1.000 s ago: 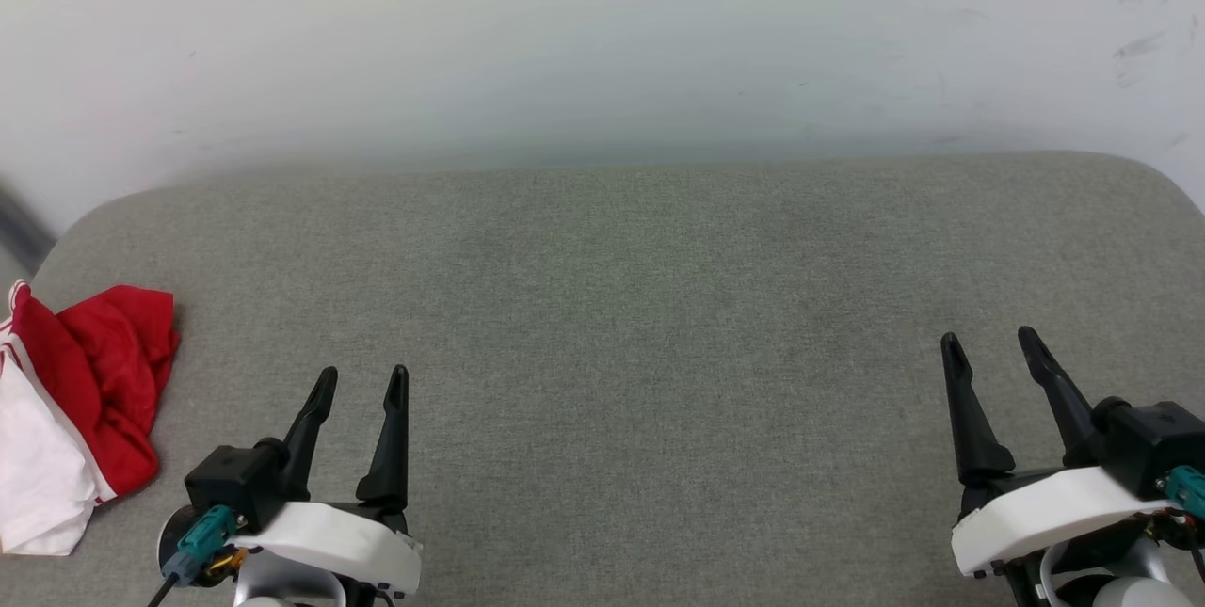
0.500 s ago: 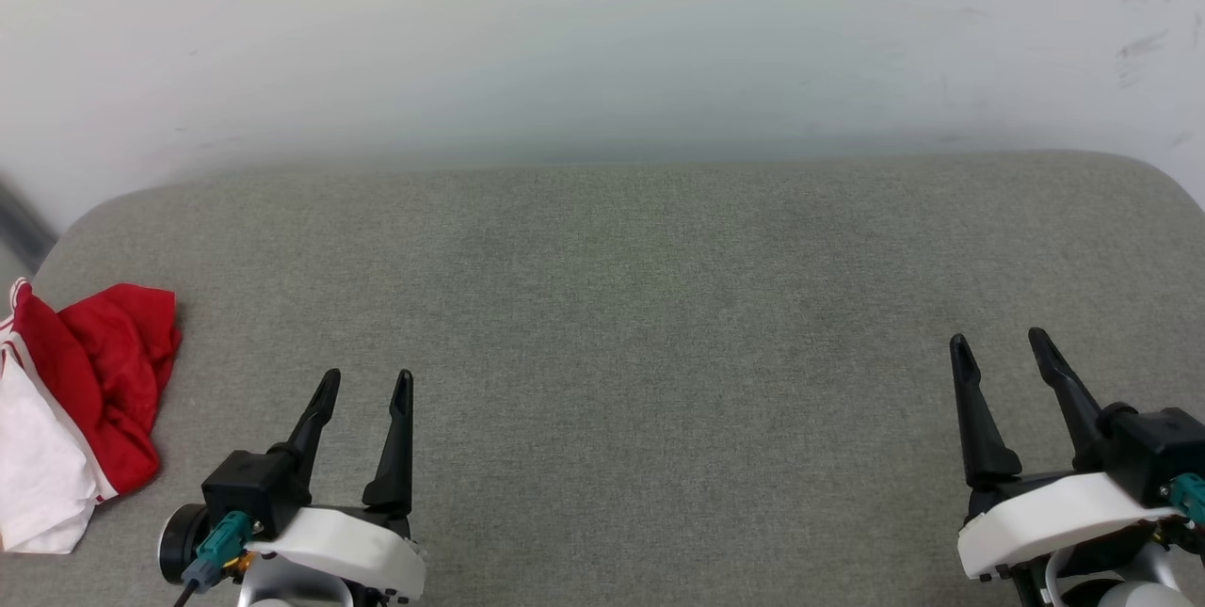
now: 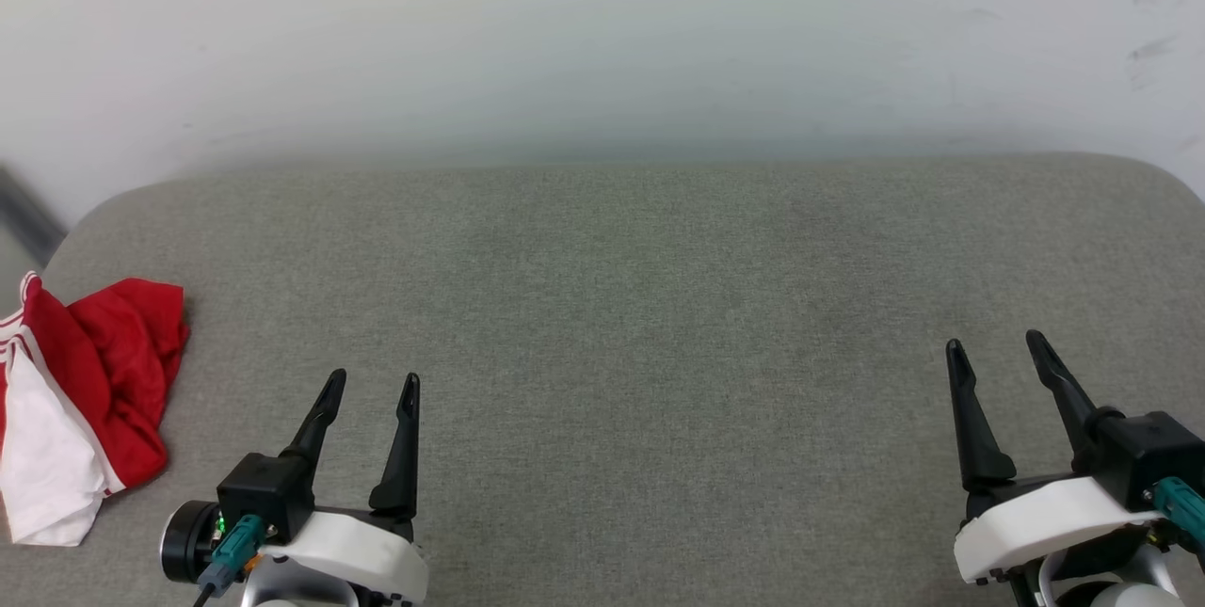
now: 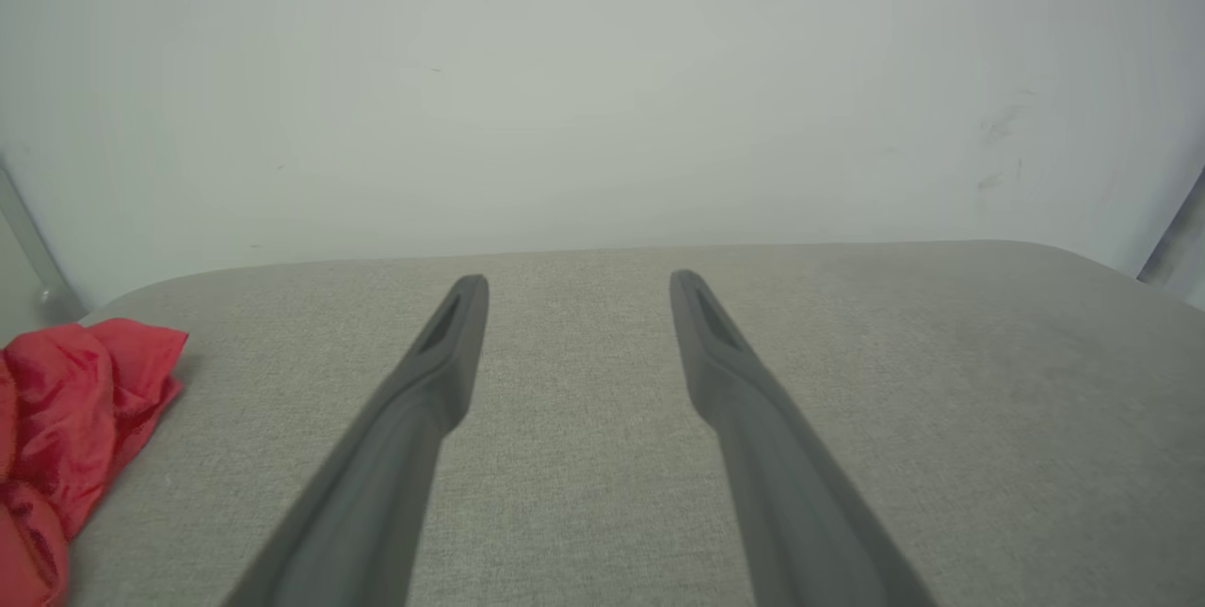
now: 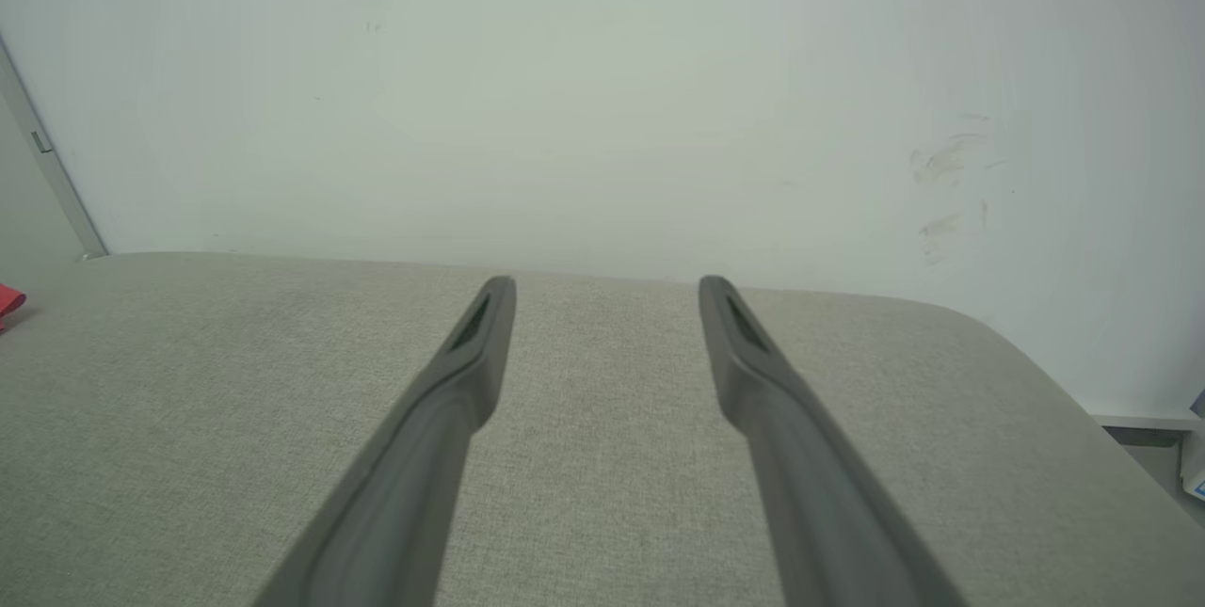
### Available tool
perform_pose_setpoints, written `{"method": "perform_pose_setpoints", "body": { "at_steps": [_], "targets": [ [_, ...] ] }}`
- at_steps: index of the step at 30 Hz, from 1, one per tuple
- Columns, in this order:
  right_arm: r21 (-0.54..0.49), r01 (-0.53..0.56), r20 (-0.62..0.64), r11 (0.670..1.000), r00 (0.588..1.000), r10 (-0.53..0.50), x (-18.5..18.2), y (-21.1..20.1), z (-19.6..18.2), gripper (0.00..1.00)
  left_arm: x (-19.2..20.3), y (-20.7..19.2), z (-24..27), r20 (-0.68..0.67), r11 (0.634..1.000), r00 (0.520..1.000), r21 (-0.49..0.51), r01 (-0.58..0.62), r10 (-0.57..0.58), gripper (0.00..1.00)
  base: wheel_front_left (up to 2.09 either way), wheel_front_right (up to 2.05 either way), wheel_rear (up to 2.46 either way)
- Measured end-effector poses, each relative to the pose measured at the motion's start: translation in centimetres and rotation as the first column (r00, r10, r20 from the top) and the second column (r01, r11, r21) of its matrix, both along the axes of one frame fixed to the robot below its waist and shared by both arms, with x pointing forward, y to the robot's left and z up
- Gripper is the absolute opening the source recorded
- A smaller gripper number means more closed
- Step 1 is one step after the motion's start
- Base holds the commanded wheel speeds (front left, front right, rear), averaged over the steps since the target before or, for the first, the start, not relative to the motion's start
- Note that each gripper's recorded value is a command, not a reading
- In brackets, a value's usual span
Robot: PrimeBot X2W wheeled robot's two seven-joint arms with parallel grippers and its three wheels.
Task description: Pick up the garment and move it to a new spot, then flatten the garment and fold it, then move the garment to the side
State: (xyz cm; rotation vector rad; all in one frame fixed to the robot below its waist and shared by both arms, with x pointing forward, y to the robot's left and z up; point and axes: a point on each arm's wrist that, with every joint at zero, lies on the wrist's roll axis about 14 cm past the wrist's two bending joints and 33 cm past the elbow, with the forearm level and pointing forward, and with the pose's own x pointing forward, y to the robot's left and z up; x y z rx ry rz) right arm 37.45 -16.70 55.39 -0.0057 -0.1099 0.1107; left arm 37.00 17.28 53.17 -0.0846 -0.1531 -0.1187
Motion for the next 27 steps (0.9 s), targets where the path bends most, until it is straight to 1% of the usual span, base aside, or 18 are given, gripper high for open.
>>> {"method": "perform_pose_setpoints", "body": {
  "at_steps": [10,13,20,27],
  "targets": [
    [0.011,-0.014,-0.005,1.000,1.000,0.014,0.4,0.4,-0.3,1.00,-0.4,1.1,-0.4,-0.014,0.999,0.999,-0.008,-0.034,0.034,1.00,0.00,0.00,0.00],
    [0.014,-0.034,-0.001,0.999,0.999,0.034,0.7,1.1,-0.3,1.00,-0.6,1.8,-0.3,-0.012,0.998,0.998,-0.011,-0.055,0.055,1.00,0.00,0.00,0.00],
    [0.006,-0.135,0.008,0.991,0.991,0.135,1.5,4.7,0.0,1.00,-1.7,4.7,-0.2,-0.007,0.990,0.990,-0.006,-0.142,0.142,1.00,0.00,0.00,0.00],
    [-0.004,-0.277,0.014,0.961,0.961,0.277,2.1,9.8,0.3,1.00,-4.1,8.7,-0.2,-0.009,0.964,0.964,-0.003,-0.267,0.267,1.00,0.00,0.00,0.00]
  ]
}}
